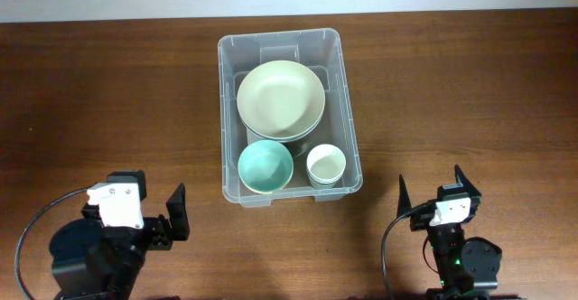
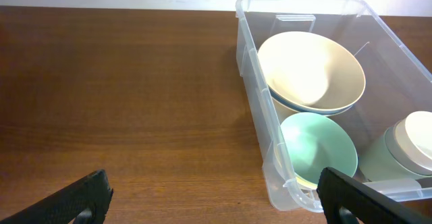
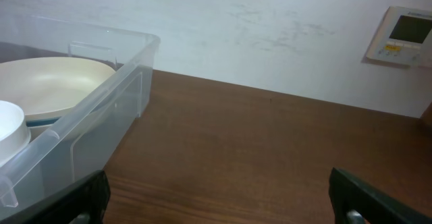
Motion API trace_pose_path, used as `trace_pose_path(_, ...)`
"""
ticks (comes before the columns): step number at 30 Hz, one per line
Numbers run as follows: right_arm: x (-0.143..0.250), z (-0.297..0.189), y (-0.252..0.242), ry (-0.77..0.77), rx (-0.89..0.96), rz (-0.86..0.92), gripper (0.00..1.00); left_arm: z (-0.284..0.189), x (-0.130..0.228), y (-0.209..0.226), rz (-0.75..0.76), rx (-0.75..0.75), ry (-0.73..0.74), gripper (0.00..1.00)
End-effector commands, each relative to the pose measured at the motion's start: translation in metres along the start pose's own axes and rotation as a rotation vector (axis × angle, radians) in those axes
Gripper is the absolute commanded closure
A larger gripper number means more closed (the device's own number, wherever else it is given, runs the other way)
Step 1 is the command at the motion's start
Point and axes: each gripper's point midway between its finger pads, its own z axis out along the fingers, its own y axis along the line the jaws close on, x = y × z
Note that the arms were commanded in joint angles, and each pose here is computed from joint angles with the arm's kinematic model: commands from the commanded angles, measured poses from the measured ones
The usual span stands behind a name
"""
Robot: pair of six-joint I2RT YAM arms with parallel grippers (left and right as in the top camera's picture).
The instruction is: Pack container
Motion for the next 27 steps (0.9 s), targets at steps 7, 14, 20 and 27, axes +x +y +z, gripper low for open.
trace_pose_path(7, 0.002, 0.000, 0.005, 0.001, -0.022, -0.004, 0.01, 0.000, 0.000, -0.004, 0.023, 0.016, -0.003, 0.01)
trace_pose_path(14, 0.002, 0.000, 0.005, 0.001, -0.022, -0.004, 0.01, 0.000, 0.004, -0.014, 0.044, 0.060, 0.015, 0.01)
trace_pose_path(20, 0.002, 0.000, 0.005, 0.001, -0.022, -0.004, 0.01, 0.000, 0.004, -0.014, 0.045, 0.061, 0.014, 0.01)
trace_pose_path(27, 0.002, 0.000, 0.005, 0.001, -0.022, -0.004, 0.01, -0.011, 0.007, -0.011, 0.055, 0.032, -0.041, 0.01)
